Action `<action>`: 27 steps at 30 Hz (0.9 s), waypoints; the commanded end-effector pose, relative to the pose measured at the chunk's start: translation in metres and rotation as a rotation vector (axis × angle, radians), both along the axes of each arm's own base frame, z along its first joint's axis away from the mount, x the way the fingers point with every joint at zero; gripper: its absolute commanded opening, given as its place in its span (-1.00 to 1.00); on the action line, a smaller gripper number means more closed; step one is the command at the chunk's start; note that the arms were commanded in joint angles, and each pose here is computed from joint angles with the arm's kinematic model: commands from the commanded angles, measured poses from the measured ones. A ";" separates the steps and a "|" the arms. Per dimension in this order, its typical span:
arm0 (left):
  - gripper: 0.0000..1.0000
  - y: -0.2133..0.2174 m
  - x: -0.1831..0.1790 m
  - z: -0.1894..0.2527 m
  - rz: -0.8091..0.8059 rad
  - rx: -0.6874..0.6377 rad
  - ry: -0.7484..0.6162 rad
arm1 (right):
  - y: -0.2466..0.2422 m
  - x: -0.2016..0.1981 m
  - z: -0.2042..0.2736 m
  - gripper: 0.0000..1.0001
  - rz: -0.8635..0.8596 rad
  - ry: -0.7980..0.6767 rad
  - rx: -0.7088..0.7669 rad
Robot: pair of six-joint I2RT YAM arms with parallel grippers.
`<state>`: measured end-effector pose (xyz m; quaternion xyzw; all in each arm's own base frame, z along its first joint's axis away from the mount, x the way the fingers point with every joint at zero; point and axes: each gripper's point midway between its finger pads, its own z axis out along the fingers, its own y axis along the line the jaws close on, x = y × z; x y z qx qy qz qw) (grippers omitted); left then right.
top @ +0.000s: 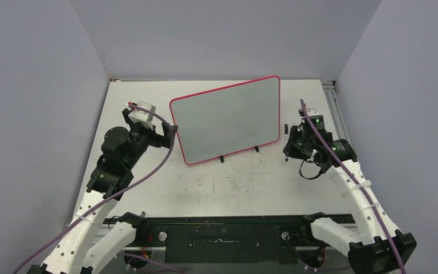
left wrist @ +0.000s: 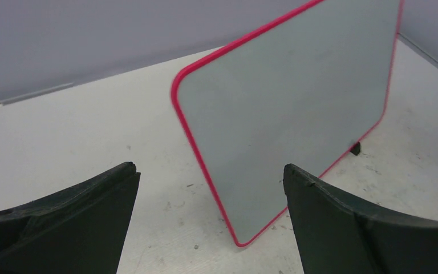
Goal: Write a sentence on the whiteboard
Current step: Open the whiteboard marker at the center of the board.
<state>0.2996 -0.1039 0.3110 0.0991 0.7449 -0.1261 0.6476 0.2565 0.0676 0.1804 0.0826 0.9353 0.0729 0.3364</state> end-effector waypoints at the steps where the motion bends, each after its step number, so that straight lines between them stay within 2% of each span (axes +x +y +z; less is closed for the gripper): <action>1: 0.97 -0.047 -0.034 0.028 -0.260 0.039 -0.182 | 0.058 -0.059 0.020 -0.89 0.320 0.126 0.174; 5: 0.99 -0.097 -0.080 0.014 -0.559 0.110 -0.224 | 0.105 -0.093 0.030 -0.89 0.551 0.179 0.320; 11: 0.99 -0.141 -0.133 -0.037 -0.834 0.216 -0.139 | 0.155 -0.141 0.027 -0.89 0.829 0.313 0.386; 19: 0.99 -0.165 -0.180 -0.096 -0.982 0.419 -0.099 | 0.178 -0.183 0.016 -0.89 1.031 0.539 0.418; 24: 1.00 -0.172 -0.197 -0.117 -1.041 0.511 -0.096 | 0.184 -0.190 0.026 -0.89 1.104 0.573 0.441; 27: 0.79 -0.174 -0.200 -0.123 -1.055 0.532 -0.071 | 0.189 -0.197 0.025 -0.89 1.135 0.601 0.446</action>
